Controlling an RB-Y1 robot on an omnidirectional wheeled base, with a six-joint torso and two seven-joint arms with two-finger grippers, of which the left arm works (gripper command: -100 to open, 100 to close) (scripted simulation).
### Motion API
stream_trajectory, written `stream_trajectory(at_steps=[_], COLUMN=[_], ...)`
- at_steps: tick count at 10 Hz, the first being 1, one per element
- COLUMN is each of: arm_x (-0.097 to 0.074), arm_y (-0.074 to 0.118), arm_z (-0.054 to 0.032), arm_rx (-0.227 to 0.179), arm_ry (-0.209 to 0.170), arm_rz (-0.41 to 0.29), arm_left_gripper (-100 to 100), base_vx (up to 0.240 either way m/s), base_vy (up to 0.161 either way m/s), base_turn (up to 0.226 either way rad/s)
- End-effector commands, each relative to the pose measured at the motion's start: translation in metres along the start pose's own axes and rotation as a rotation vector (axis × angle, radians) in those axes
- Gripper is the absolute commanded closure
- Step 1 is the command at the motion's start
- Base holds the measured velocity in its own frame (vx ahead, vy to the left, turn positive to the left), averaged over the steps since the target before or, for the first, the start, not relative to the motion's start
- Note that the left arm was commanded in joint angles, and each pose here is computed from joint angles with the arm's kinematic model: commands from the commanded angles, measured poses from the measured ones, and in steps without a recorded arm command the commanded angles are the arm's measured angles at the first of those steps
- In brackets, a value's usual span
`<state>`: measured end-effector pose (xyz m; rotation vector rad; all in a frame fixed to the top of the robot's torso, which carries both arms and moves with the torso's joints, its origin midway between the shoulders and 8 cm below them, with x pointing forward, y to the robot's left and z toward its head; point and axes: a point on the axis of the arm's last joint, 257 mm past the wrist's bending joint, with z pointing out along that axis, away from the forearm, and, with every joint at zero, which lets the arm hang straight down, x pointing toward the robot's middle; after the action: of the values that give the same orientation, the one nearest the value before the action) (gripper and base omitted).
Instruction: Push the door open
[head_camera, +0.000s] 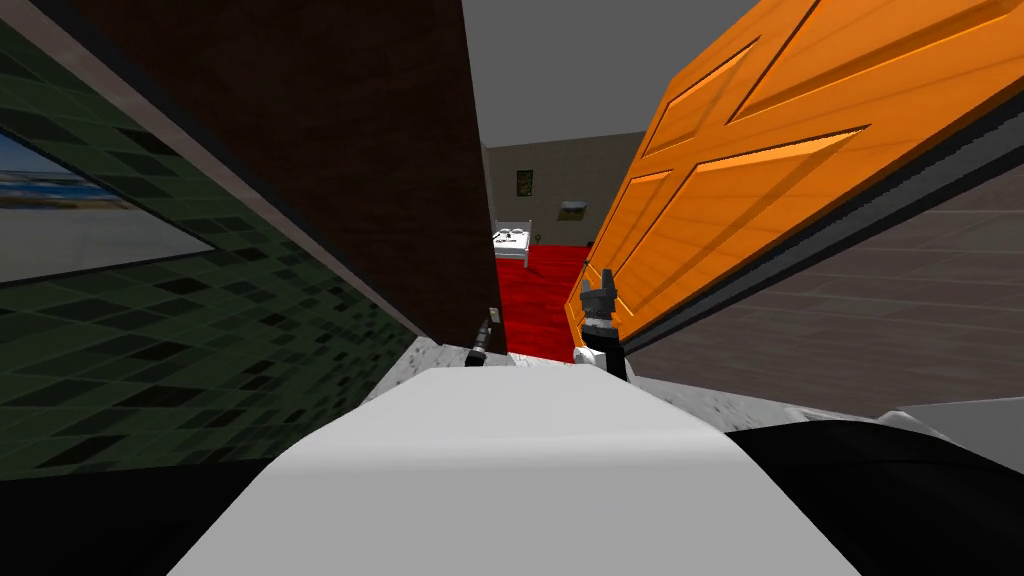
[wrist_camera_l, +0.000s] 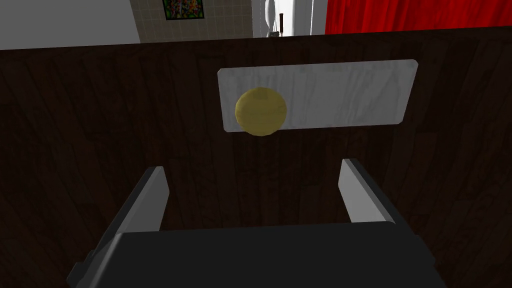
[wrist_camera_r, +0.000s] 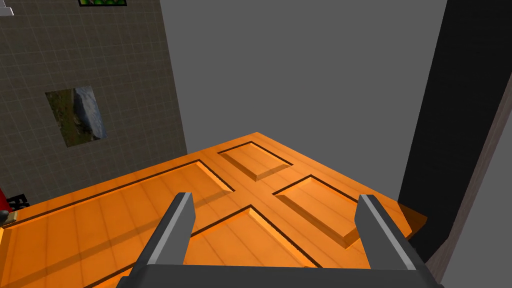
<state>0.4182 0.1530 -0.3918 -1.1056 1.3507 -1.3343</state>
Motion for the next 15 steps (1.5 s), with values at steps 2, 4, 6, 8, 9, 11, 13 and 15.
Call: stream_trajectory(at_steps=[2,4,6,8,9,11,13,15], arm_x=[-0.002,0.001,0.0,0.0,0.0,0.0,-0.013,-0.026], arm_y=[0.0,0.0,0.0,0.0,0.0,0.0,0.003,0.003], arm_z=[0.0033,0.0069,0.0058,0.0058,0.0058,0.0058,0.0049,0.0049], arm_rx=[0.0,0.001,0.0,0.0,0.0,0.0,-0.007,-0.008], arm_ry=[-0.007,-0.013,-0.011,-0.011,-0.011,-0.011,-0.03,-0.049], arm_rz=[-0.002,-0.013,-0.01,-0.01,-0.01,-0.01,0.003,0.013], arm_left_gripper=[-100,-100,100,100,100,100,100,100], base_vx=[0.218,0.202,0.027,-0.019,-0.01,-0.003,0.116,0.167], base_vy=[-0.011,-0.04,-0.01,0.009,0.003,0.0,-0.062,-0.05], base_turn=[-0.022,-0.027,0.003,-0.009,0.002,0.001,0.036,0.026])
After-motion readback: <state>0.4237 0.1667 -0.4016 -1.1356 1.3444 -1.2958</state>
